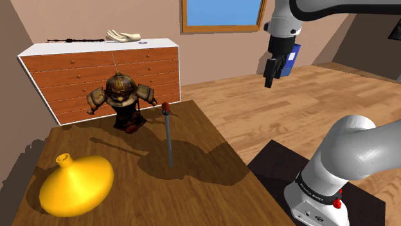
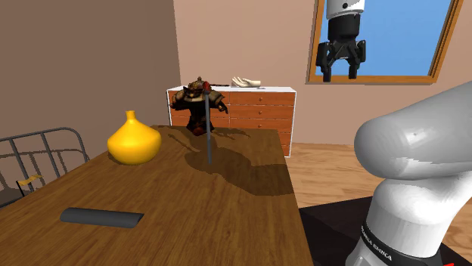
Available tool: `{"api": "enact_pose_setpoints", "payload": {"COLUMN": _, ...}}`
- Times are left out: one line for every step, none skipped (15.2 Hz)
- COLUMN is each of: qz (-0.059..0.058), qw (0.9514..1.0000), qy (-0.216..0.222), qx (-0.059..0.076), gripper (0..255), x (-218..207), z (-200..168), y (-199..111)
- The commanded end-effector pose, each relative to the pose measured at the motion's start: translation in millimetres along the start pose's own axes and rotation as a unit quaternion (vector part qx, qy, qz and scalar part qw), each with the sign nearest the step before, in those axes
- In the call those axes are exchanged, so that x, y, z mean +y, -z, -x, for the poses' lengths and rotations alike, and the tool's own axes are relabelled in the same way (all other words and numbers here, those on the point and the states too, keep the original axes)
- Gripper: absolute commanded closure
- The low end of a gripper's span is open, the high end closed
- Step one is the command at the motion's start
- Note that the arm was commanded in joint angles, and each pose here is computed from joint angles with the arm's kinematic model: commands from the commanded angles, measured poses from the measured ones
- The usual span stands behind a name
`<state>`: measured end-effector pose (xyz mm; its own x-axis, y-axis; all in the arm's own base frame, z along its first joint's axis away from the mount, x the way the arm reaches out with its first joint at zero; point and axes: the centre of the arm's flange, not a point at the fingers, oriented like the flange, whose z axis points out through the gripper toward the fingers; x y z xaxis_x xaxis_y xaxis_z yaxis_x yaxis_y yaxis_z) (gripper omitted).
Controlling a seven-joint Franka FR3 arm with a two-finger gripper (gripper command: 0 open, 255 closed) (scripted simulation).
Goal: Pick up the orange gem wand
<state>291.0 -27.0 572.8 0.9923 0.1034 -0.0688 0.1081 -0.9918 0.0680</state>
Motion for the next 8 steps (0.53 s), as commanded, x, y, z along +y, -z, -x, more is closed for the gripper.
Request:
{"api": "enact_pose_setpoints", "payload": {"qz": 0.000, "qw": 1.0000, "qy": 0.000, "qx": 0.000, "gripper": 0, "x": 0, "z": 0, "y": 0}}
{"api": "enact_pose_setpoints", "payload": {"qz": -0.001, "qw": 1.0000, "qy": -0.007, "qx": 0.000, "gripper": 0, "x": -12, "z": -3, "y": 1}}
{"api": "enact_pose_setpoints", "payload": {"qz": -0.003, "qw": 0.9999, "qy": -0.013, "qx": 0.001, "gripper": 0, "x": -24, "z": -7, "y": 2}}
{"api": "enact_pose_setpoints", "payload": {"qz": -0.004, "qw": 0.9998, "qy": -0.020, "qx": 0.001, "gripper": 0, "x": -37, "z": -11, "y": 3}}
{"api": "enact_pose_setpoints", "payload": {"qz": -0.006, "qw": 0.9996, "qy": -0.027, "qx": 0.002, "gripper": 0, "x": -49, "z": -15, "y": 4}}
{"api": "enact_pose_setpoints", "payload": {"qz": -0.007, "qw": 0.9994, "qy": -0.034, "qx": 0.002, "gripper": 0, "x": -61, "z": -19, "y": 5}}
{"api": "enact_pose_setpoints", "payload": {"qz": -0.008, "qw": 0.9991, "qy": -0.040, "qx": 0.003, "gripper": 0, "x": -73, "z": -23, "y": 6}}
{"api": "enact_pose_setpoints", "payload": {"qz": -0.010, "qw": 0.9988, "qy": -0.047, "qx": 0.003, "gripper": 0, "x": -85, "z": -28, "y": 7}}
